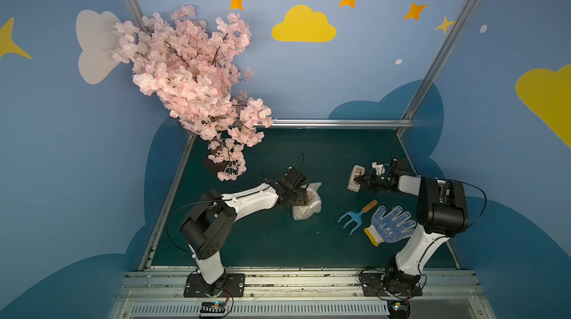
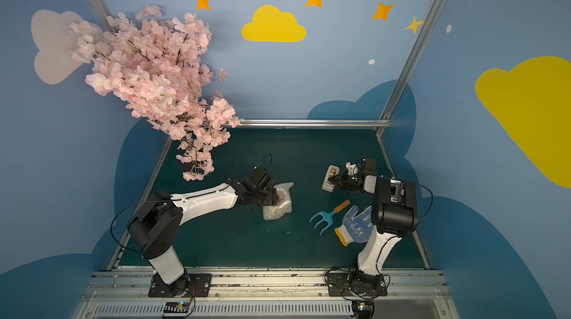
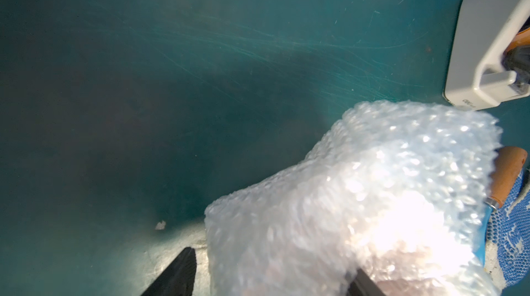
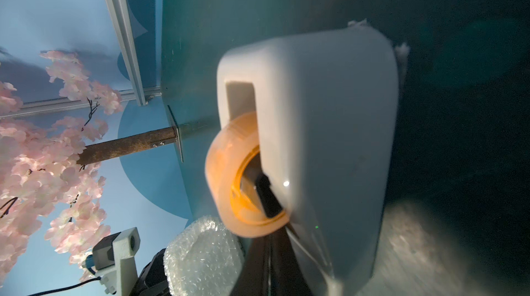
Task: Wrap mugs in bubble wrap
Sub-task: Tear off the tape using the Tape Cutter.
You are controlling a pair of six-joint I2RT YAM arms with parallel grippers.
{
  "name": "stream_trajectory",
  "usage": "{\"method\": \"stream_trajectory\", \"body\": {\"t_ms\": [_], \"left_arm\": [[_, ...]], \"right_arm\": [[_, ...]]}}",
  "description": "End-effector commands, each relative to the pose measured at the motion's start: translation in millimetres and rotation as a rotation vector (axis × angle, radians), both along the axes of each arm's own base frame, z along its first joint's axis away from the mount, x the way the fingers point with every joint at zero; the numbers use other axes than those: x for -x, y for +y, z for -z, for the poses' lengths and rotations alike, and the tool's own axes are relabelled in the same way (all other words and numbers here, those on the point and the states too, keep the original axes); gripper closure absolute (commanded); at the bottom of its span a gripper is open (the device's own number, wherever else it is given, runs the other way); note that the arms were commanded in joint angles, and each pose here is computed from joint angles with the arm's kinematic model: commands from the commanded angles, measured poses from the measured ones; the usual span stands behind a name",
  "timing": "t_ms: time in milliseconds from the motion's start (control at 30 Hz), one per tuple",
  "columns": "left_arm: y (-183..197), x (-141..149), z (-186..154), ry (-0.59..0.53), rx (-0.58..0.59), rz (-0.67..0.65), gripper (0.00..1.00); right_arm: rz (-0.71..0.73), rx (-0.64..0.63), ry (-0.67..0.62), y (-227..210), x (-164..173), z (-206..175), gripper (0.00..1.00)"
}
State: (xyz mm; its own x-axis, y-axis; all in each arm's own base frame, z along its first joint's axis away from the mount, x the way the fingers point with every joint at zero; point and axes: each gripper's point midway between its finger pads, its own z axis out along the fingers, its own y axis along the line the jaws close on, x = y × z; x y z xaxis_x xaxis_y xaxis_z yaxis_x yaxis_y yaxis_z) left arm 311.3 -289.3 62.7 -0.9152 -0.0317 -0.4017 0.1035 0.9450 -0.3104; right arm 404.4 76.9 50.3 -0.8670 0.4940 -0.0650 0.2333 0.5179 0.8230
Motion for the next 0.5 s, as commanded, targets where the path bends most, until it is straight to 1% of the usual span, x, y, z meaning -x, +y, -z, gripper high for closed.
{"method": "stream_trajectory", "body": {"t_ms": [0,133,333,467], "left_arm": [[8.3,7.7,12.3,0.041,-0.066,0.015,0.26],[8.5,7.9,13.4,0.043,-0.068,0.015,0.26],[8.6,8.1,14.4,0.043,-0.066,0.013,0.26],[9.1,8.4,15.4,0.045,-0.064,0.01,0.26]], "right_arm": [[-0.002,0.003,0.043,3.7,7.1,9.1,1.0],[0.007,-0.013,-0.004,3.1,2.9,-5.8,1.0],[0.005,-0.078,-0.119,8.1,-2.7,-38.5,1.0],[-0.007,-0.117,-0.159,11.8,-2.8,-48.5,1.0]]}}
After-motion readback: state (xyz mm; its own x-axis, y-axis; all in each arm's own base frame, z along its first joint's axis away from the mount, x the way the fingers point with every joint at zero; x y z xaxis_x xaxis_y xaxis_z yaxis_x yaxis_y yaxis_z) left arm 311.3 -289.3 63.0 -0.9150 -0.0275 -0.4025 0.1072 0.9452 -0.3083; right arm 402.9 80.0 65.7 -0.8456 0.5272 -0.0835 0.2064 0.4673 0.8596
